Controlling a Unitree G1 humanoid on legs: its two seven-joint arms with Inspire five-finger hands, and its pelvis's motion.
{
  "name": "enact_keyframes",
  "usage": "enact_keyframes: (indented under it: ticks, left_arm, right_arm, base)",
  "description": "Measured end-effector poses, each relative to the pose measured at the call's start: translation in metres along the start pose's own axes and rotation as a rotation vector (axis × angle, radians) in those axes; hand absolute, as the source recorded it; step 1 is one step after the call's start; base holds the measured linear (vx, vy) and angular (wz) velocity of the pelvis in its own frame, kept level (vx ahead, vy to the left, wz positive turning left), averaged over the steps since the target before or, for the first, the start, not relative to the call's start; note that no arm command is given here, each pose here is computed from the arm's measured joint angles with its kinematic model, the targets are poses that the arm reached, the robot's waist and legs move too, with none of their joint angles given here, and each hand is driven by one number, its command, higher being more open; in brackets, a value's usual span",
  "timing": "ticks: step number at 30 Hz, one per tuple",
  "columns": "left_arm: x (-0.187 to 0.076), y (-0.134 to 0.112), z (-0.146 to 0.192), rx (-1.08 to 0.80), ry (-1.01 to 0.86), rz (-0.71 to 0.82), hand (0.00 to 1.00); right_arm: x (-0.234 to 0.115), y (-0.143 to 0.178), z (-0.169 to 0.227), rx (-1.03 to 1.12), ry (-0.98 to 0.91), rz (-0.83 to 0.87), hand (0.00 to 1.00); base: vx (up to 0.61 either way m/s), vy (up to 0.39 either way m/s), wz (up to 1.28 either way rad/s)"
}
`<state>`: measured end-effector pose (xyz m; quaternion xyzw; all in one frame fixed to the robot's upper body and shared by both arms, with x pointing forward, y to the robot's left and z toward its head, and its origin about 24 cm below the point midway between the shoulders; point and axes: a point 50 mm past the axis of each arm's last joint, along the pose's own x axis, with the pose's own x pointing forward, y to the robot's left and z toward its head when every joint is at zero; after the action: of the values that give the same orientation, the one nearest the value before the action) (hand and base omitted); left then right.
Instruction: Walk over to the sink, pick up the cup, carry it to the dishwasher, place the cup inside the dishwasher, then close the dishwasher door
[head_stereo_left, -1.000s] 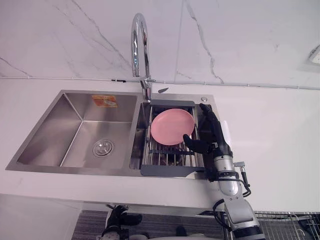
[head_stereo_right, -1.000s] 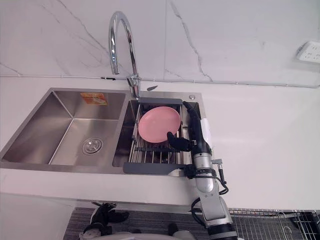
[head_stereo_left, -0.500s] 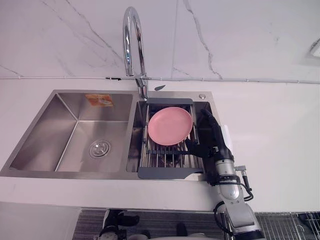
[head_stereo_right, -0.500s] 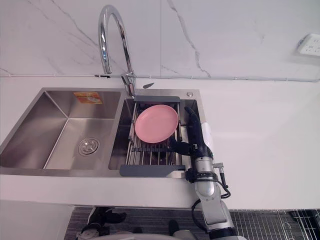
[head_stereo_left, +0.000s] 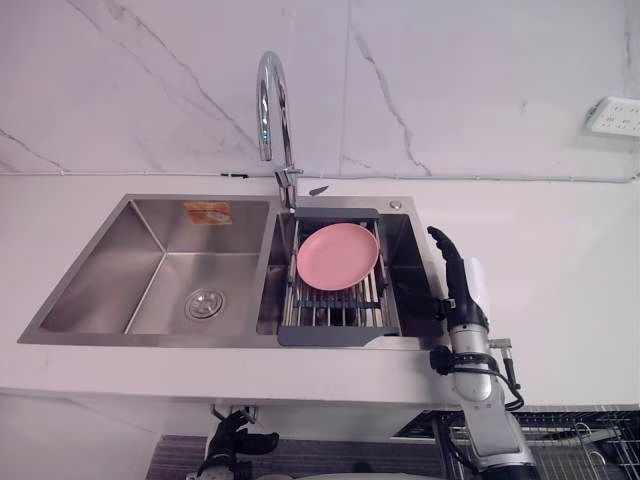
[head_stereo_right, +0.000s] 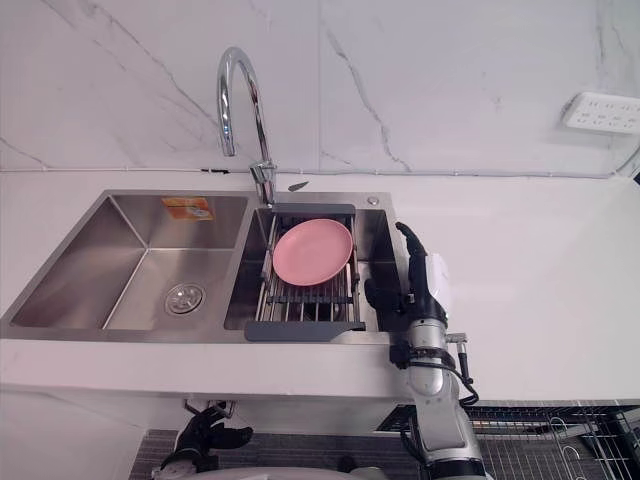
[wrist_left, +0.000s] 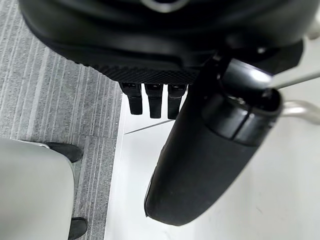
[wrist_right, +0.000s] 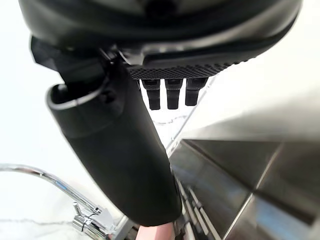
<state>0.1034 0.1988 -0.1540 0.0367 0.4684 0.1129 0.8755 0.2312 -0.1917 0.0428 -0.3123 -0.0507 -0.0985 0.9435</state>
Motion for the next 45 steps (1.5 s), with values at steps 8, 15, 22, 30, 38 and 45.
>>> enact_keyframes:
  ticks: [8, 15, 22, 30, 38, 45]
  left_arm:
    - [0.000, 0.006, 0.001, 0.010, -0.013, -0.017, 0.90]
    - [-0.003, 0.014, -0.004, 0.092, -0.024, -0.035, 0.90]
    - [-0.004, 0.020, -0.008, 0.102, -0.013, -0.024, 0.90]
    - [-0.012, 0.029, -0.030, 0.105, 0.058, 0.015, 0.90]
    - [-0.012, 0.029, -0.030, 0.106, 0.057, 0.014, 0.90]
    - [-0.011, 0.028, -0.028, 0.105, 0.049, 0.012, 0.90]
  right_arm:
    - [0.007, -0.008, 0.000, -0.073, -0.040, 0.053, 0.90]
    - [0.013, -0.003, 0.004, -0.163, -0.112, 0.147, 0.90]
    - [0.016, -0.001, 0.005, -0.242, -0.149, 0.183, 0.90]
    - [0.022, -0.005, 0.008, -0.301, -0.185, 0.179, 0.90]
    - [0.025, -0.005, 0.012, -0.327, -0.205, 0.172, 0.90]
    - [0.027, -0.005, 0.030, -0.292, -0.277, 0.144, 0.90]
  base:
    - [0.06, 0.007, 0.08]
    - [0.01, 0.004, 0.00]
    - [-0.01, 0.002, 0.03]
    - [-0.01, 0.003, 0.08]
    - [0.00, 0.001, 0.01]
    - [0.00, 0.010, 0.06]
